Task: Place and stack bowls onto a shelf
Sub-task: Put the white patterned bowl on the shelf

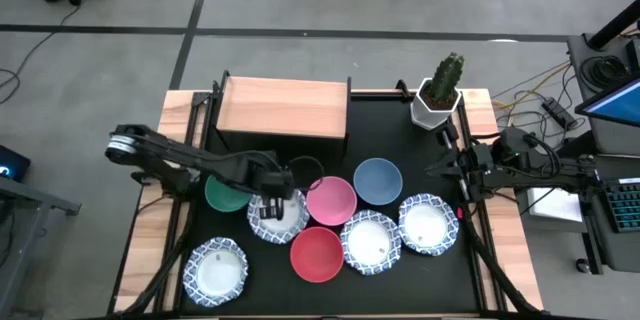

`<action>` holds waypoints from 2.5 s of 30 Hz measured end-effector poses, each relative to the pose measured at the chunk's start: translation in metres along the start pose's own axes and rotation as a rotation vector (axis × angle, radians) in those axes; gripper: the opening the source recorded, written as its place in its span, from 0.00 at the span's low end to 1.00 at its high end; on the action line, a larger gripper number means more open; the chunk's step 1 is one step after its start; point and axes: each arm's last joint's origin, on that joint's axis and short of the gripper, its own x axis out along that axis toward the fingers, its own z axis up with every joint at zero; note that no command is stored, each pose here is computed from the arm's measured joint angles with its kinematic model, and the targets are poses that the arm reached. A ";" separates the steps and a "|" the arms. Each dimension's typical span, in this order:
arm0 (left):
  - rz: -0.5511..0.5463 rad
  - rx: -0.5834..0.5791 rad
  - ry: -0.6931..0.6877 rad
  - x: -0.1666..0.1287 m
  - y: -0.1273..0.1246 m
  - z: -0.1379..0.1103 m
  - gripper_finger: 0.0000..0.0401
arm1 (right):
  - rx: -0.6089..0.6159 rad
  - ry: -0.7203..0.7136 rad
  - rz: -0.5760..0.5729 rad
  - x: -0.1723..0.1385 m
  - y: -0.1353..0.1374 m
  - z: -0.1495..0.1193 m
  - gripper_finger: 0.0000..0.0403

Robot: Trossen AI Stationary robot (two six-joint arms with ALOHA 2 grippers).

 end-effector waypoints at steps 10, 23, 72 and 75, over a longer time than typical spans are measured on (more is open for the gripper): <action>0.181 -0.160 -0.298 -0.122 0.075 0.000 0.00 | -0.001 0.000 -0.002 0.000 0.000 0.000 0.02; 0.418 -0.693 -0.220 -0.138 0.232 -0.051 0.00 | -0.003 0.001 -0.018 0.000 -0.001 0.000 0.02; 0.138 -0.633 0.017 -0.055 0.194 -0.045 0.22 | -0.026 0.003 -0.026 0.000 -0.001 0.000 0.02; 0.145 -0.634 0.007 -0.059 0.195 -0.043 0.22 | -0.042 0.003 -0.027 0.000 -0.001 0.000 0.02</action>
